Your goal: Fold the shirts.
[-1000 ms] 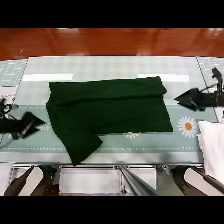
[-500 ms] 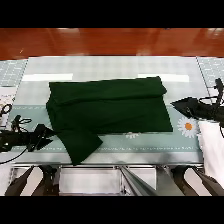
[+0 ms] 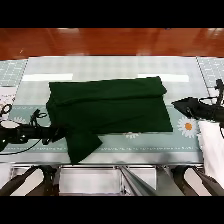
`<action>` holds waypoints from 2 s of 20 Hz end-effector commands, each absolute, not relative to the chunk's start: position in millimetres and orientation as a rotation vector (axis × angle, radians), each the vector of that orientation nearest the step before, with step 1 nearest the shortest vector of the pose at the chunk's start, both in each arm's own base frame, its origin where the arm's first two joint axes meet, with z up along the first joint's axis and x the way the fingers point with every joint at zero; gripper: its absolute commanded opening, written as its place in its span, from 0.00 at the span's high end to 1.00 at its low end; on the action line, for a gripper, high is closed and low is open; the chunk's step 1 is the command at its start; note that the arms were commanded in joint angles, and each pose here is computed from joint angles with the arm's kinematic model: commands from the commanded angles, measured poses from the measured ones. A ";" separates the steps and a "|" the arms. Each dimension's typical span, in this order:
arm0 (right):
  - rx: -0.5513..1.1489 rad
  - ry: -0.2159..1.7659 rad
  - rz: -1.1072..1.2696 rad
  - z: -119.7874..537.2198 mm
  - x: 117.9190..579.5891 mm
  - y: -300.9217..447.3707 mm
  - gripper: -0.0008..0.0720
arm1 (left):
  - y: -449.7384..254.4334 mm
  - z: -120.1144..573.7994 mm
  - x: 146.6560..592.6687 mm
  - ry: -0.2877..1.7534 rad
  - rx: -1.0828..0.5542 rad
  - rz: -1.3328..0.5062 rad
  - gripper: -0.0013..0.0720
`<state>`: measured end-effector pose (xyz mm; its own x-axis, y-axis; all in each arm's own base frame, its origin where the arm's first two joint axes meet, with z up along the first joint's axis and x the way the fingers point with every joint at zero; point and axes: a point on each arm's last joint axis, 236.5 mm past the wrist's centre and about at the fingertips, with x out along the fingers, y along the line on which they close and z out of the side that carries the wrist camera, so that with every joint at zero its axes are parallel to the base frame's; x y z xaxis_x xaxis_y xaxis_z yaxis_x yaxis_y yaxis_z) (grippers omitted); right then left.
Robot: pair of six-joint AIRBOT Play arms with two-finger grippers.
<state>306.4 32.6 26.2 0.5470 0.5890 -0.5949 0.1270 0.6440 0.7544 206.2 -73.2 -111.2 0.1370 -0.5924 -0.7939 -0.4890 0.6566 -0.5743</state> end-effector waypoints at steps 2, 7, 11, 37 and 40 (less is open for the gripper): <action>0.867 1.023 0.047 -6.6 291.2 -33.4 0.42 | -82.5 -90.9 224.1 1.476 -0.882 -0.201 0.95; 0.950 1.373 -0.131 -67.8 227.4 -50.6 0.42 | -79.7 -69.4 242.0 1.436 -0.854 -0.241 0.95; 0.910 1.605 0.015 -92.1 205.9 -13.1 0.42 | -79.7 -69.4 242.0 1.437 -0.854 -0.241 0.95; 0.724 1.228 0.328 -9.7 373.8 17.6 0.96 | -52.2 -3.3 322.7 1.223 -0.702 -0.300 0.95; 0.679 1.175 0.363 2.3 415.2 31.1 0.96 | -38.2 -7.1 357.2 1.202 -0.723 -0.257 0.95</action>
<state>377.3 23.1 -15.7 0.3069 0.6002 -0.7387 0.1401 0.7392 0.6588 324.8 -52.0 -10.4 0.3168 -0.5733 -0.7556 -0.1762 0.7472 -0.6408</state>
